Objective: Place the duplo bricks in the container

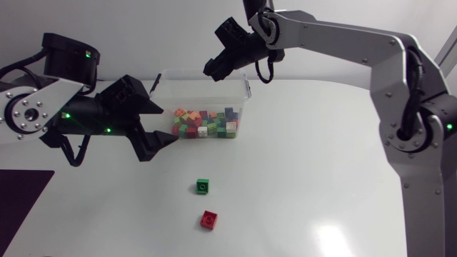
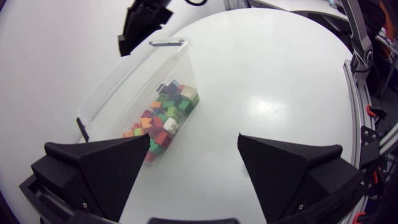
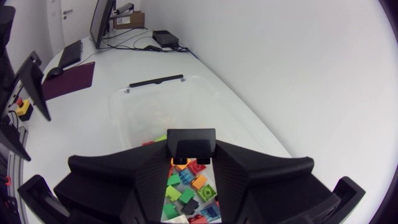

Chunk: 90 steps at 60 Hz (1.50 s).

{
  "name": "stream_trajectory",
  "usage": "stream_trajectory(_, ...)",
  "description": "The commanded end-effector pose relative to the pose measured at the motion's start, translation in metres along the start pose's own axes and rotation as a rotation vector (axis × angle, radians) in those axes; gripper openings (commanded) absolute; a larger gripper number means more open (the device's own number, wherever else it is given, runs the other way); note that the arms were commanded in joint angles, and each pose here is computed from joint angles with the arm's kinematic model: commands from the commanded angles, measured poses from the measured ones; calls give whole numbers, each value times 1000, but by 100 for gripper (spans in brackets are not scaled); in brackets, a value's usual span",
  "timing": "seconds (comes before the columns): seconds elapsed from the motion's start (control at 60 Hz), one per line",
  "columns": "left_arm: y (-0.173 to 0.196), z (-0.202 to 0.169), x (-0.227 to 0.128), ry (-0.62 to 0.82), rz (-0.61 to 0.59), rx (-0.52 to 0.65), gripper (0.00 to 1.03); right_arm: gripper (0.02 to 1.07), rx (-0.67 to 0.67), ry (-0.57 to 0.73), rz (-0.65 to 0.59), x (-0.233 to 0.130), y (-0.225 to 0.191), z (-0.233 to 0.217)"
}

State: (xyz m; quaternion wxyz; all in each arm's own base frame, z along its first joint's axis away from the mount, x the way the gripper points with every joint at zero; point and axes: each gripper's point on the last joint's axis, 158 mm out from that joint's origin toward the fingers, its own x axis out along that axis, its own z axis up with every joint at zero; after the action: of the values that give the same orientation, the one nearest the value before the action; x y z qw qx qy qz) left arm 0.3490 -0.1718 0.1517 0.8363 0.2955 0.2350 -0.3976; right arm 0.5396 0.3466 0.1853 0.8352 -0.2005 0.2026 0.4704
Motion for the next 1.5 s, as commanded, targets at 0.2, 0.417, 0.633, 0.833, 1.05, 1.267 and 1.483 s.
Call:
stream_trajectory(0.2,-54,-34,40,115,-187,71,98,101,40,75,2,11,-3,-18)
stream_trajectory(0.417,-83,-52,63,174,-282,128,98,101,-8,98,20,-34,12,-25)
stream_trajectory(0.633,-100,-78,81,232,-357,194,98,101,-74,129,81,-82,62,-46)
stream_trajectory(0.833,-106,-87,95,229,-366,263,98,101,-129,202,163,-114,114,-94)
stream_trajectory(1.05,-116,-91,117,251,-416,286,97,101,-153,283,242,-137,159,-151)
stream_trajectory(1.267,-121,-90,131,261,-443,295,89,101,-193,346,345,-145,211,-191)
stream_trajectory(1.483,-123,-92,130,279,-461,287,47,101,-198,407,372,-142,245,-207)
